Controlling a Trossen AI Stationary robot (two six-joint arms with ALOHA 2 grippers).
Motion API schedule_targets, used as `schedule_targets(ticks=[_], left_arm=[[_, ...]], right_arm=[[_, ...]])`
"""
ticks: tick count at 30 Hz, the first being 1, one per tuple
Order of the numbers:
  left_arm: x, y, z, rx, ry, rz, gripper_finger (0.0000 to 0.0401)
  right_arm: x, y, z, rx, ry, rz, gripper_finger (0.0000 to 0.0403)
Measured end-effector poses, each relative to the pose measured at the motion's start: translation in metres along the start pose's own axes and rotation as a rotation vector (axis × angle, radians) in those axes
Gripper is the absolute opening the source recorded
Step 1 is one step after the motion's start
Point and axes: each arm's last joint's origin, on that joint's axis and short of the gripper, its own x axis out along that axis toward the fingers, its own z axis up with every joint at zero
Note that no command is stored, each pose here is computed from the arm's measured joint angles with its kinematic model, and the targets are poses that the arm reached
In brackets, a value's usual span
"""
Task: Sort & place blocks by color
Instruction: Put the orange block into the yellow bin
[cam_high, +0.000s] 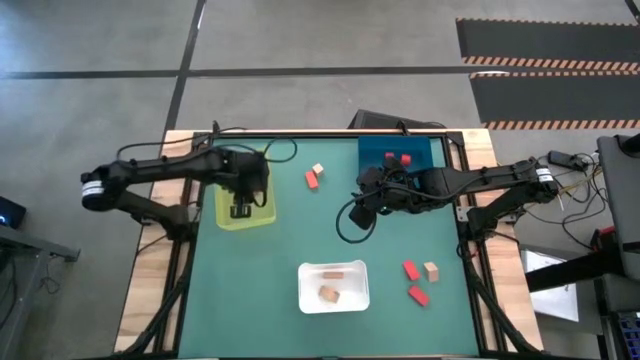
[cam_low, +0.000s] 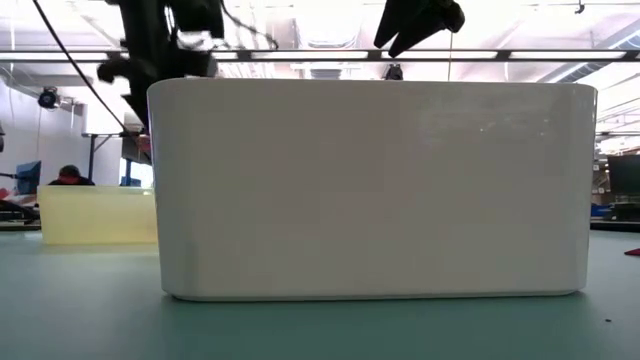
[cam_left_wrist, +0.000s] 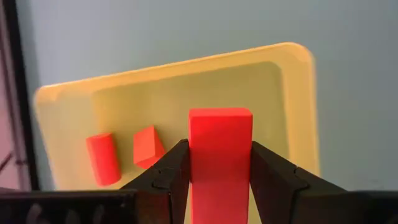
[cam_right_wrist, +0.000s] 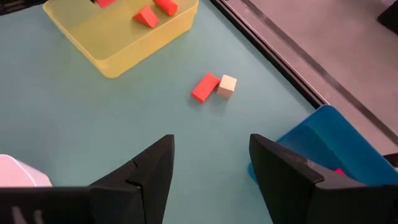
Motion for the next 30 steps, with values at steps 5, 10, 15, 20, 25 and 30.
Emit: schedule_targets(ticks=[5,10,15,20,25,30], left_arm=[[0.032,0.009,-0.012,-0.027,-0.001,-0.012,0.0121],[0.057,0.009,-0.028,-0.04,0.037,-0.016,0.0121],[0.073,0.007,-0.034,-0.052,0.022,-0.007,0.0121],[0.092,0.004,-0.037,-0.047,0.017,-0.005,0.0121],[0.11,0.001,-0.039,-0.042,0.067,-0.024,0.0121],[0.12,0.001,-0.037,-0.038,0.107,-0.041,0.0121]], right_arm=[[0.0,0.0,0.0,0.004,0.0,0.0,0.0201],[0.0,0.0,0.0,0.02,-0.001,-0.001,0.0201],[0.0,0.0,0.0,0.047,-0.01,-0.017,0.0201],[0.0,-0.001,0.0,0.078,-0.012,-0.02,0.0201],[0.0,-0.001,0.0,0.095,-0.012,-0.021,0.0201],[0.0,-0.001,0.0,0.131,-0.012,-0.02,0.0201]])
